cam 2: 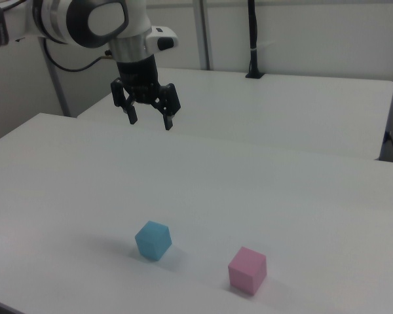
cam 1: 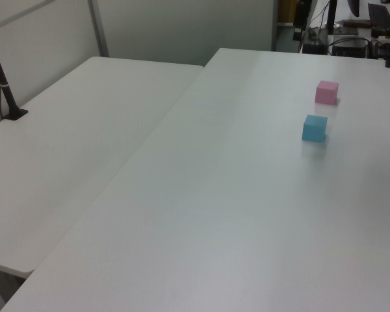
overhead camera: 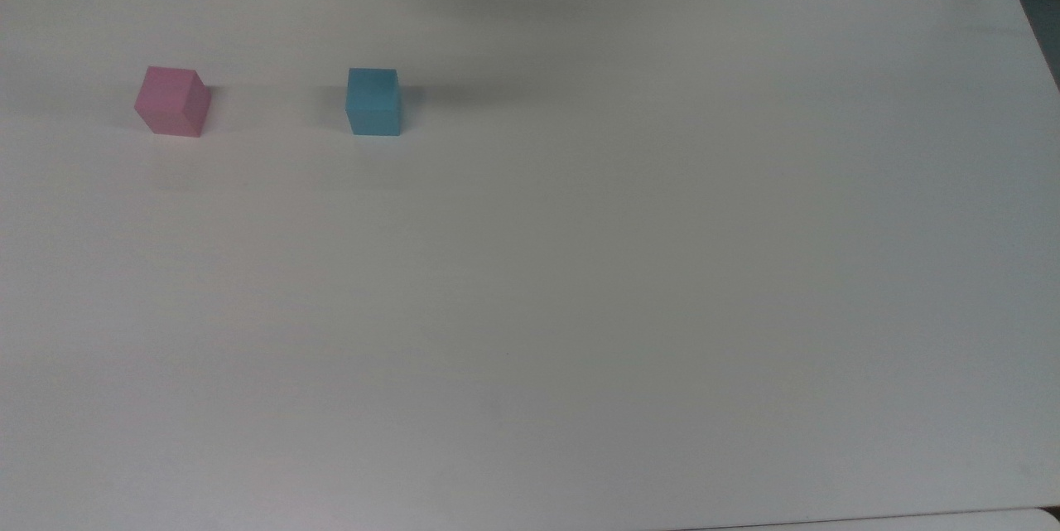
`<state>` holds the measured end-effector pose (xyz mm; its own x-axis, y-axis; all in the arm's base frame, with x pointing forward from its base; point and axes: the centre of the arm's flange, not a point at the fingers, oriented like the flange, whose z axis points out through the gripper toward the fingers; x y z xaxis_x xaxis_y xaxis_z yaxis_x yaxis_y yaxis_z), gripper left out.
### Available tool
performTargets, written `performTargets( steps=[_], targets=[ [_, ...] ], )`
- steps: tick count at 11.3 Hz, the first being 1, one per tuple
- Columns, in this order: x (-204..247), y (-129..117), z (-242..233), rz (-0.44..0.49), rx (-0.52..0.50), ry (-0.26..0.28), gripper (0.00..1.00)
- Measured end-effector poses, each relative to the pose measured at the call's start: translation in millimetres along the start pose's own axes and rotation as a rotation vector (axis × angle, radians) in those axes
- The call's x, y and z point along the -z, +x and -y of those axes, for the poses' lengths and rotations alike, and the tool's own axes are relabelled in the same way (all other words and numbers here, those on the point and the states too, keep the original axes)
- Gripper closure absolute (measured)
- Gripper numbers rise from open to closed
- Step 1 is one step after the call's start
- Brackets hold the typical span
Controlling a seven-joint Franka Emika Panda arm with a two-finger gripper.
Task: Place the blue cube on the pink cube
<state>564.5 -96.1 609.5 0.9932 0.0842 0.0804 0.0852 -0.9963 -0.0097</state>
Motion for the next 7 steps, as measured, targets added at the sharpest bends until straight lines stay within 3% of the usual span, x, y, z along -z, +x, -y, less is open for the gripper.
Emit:
performTargets(
  steps=[7],
  targets=[
    [16.9, -2.9, 0.3, -0.008, 0.000, -0.001, 0.00]
  ],
)
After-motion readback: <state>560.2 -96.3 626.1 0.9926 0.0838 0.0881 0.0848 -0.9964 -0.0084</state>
